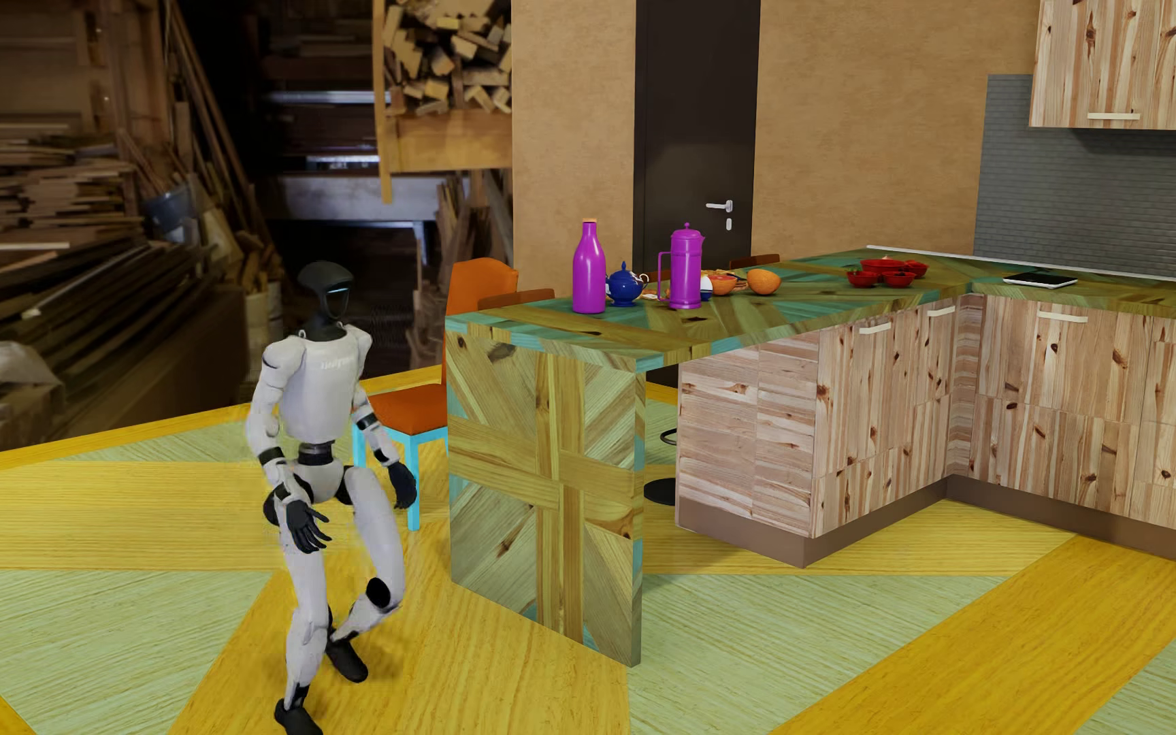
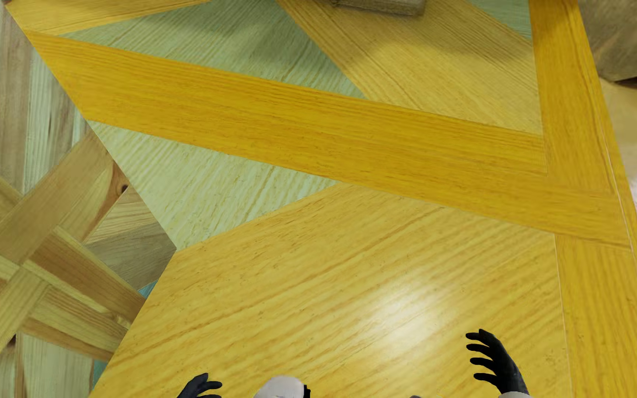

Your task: Avoid the corner

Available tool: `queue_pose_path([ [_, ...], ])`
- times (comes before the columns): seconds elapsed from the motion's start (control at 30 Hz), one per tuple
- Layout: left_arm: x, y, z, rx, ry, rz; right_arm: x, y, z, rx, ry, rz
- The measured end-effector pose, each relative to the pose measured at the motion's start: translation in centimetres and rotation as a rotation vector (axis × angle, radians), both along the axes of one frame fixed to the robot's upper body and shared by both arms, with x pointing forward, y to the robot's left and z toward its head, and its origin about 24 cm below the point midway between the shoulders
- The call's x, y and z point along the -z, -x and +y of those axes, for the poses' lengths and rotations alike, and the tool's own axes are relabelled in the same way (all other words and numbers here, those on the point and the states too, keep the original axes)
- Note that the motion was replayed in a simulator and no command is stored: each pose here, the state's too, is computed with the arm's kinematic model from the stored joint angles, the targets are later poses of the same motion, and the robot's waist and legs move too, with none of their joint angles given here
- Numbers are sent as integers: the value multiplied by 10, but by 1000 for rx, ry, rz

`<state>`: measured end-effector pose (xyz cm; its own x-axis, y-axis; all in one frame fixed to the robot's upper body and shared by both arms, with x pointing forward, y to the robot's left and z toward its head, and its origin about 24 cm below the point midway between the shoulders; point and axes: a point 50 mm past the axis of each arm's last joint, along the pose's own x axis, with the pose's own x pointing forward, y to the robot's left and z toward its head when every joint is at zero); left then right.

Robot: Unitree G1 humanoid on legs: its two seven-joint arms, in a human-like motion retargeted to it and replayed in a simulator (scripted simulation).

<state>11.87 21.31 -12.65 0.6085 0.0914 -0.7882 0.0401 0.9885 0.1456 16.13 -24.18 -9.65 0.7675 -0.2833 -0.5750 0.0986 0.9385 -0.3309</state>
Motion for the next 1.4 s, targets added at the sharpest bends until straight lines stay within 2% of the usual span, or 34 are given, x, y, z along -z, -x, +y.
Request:
queue_pose_path([
  [0.07, 9, 45, 15, -61, -34, 142, -21, -47, 52, -92, -91, -151],
  [0.13, 24, 71, 0, -39, -62, 290, -19, -55, 83, -201, -130, -156],
  [0.17, 24, 62, -3, -54, -66, 281, -5, -35, 79, -201, -133, -94],
  [0.2, 16, 38, -8, -107, -46, 189, 8, -7, 61, -184, -109, -15],
  [0.27, 4, -5, -29, -152, 42, 28, 19, 35, 12, -153, 0, 131],
  [0.3, 6, -3, -34, -129, 82, 24, 18, 39, 0, -113, 30, 159],
  [0.33, 8, 6, -29, -116, 114, 31, 17, 31, -1, -64, 33, 162],
  [0.37, 7, 13, -20, -98, 129, 29, 11, 10, 11, -29, 9, 116],
  [0.43, 11, 40, -2, -58, 78, 108, -19, -52, 61, -71, -107, -95],
  [0.47, 21, 63, 1, -18, 29, 218, -20, -59, 80, -98, -169, -148],
  [0.5, 24, 65, 4, -31, -10, 253, -11, -42, 80, -142, -177, -141],
  [0.53, 21, 50, -2, -60, -18, 210, 0, -18, 64, -143, -158, -94],
  [0.6, 9, 8, -8, -92, -83, 109, 15, 27, 36, -165, -101, 61],
  [0.67, -6, -28, -11, -95, -88, 10, 23, 48, 5, -123, -30, 169],
  [0.7, -1, -26, -15, -69, -52, 33, 18, 39, -8, -96, 20, 155],
  [0.73, 6, -3, -7, -75, -19, 87, 2, 6, -11, -52, 42, 51],
  [0.77, 7, 16, 1, -63, -2, 114, -14, -26, 2, -35, 24, -59],
  [0.83, 19, 64, 5, -33, -30, 248, -31, -65, 51, -73, -82, -210],
  [0.87, 26, 81, 1, 15, -54, 325, -24, -61, 75, -125, -130, -205],
  [0.9, 26, 73, 2, 21, -70, 317, -12, -40, 79, -192, -127, -165],
  [0.93, 20, 51, -1, -52, -43, 221, -1, -17, 67, -164, -131, -111],
  [0.97, 12, 30, -12, -103, -2, 116, 6, 4, 48, -161, -97, -43],
  [1.03, 0, -14, -31, -79, 77, -37, 21, 42, 12, -133, -30, 124],
  [1.07, 3, -14, -29, -70, 107, -35, 21, 41, 6, -118, -14, 163],
  [1.13, 4, 4, -19, -91, 158, -12, 17, 15, 23, -55, -53, 143],
  [1.2, 5, 23, -9, -109, 116, 46, -14, -45, 46, -63, -93, -39],
  [1.27, 24, 63, 2, -71, -21, 241, -28, -68, 83, -119, -197, -203],
  [1.3, 28, 71, 4, -106, -55, 287, -16, -48, 84, -203, -173, -171],
  [1.33, 24, 63, 6, -159, -65, 243, -1, -20, 65, -179, -148, -84],
  [1.4, 13, 22, -2, -115, -75, 114, 24, 35, 34, -110, -104, 161],
])
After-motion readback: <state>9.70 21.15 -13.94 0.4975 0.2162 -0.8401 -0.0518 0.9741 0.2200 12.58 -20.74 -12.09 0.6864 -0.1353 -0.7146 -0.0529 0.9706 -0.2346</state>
